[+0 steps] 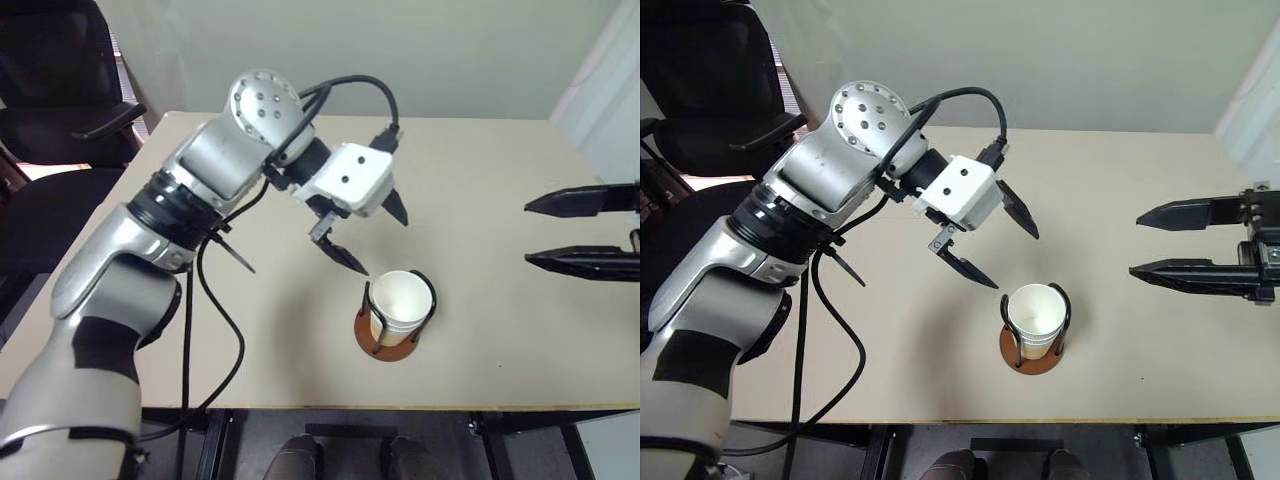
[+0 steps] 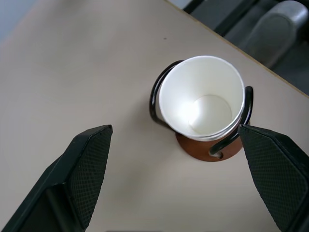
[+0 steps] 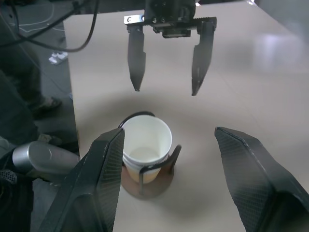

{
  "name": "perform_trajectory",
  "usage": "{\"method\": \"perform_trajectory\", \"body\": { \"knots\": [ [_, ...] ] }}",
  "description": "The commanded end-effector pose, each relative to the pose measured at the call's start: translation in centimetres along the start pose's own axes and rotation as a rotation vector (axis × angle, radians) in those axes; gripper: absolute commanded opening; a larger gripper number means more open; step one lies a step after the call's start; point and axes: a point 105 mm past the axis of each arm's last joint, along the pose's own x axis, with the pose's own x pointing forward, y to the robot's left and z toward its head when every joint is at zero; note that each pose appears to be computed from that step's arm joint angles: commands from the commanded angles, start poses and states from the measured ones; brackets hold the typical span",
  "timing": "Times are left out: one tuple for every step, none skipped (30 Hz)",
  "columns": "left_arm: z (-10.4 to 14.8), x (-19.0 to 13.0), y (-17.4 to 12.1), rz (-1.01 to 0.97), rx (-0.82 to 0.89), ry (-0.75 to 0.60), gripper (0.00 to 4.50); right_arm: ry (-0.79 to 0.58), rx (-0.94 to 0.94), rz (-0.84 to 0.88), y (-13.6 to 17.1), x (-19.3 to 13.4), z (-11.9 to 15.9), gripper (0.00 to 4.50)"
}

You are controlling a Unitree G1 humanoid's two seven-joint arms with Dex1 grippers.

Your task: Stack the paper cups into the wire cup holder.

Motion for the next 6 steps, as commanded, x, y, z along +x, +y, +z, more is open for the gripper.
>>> {"method": "perform_trajectory", "body": {
  "knots": [
    [0.9,-1.7,0.0,0.074,-0.002,-0.008,4.48,-0.007,-0.039,0.018,-0.5,0.0,0.6,3.08],
    [0.9,-2.1,-0.1,0.092,-0.012,-0.008,4.48,-0.008,-0.043,0.028,-0.5,0.1,0.6,3.08],
    [1.1,-2.5,-0.2,0.109,-0.027,-0.013,4.48,-0.012,-0.047,0.034,-0.5,0.2,0.6,3.08],
    [1.1,-3.0,-0.4,0.125,-0.042,-0.017,4.48,-0.017,-0.052,0.034,-0.6,0.2,0.7,3.08],
    [1.2,-3.4,-0.5,0.144,-0.054,-0.019,4.48,-0.020,-0.055,0.033,-0.6,0.2,0.8,3.08],
    [1.2,-3.7,-0.5,0.155,-0.062,-0.019,4.48,-0.022,-0.057,0.032,-0.7,0.1,0.9,3.08]
  ]
}}
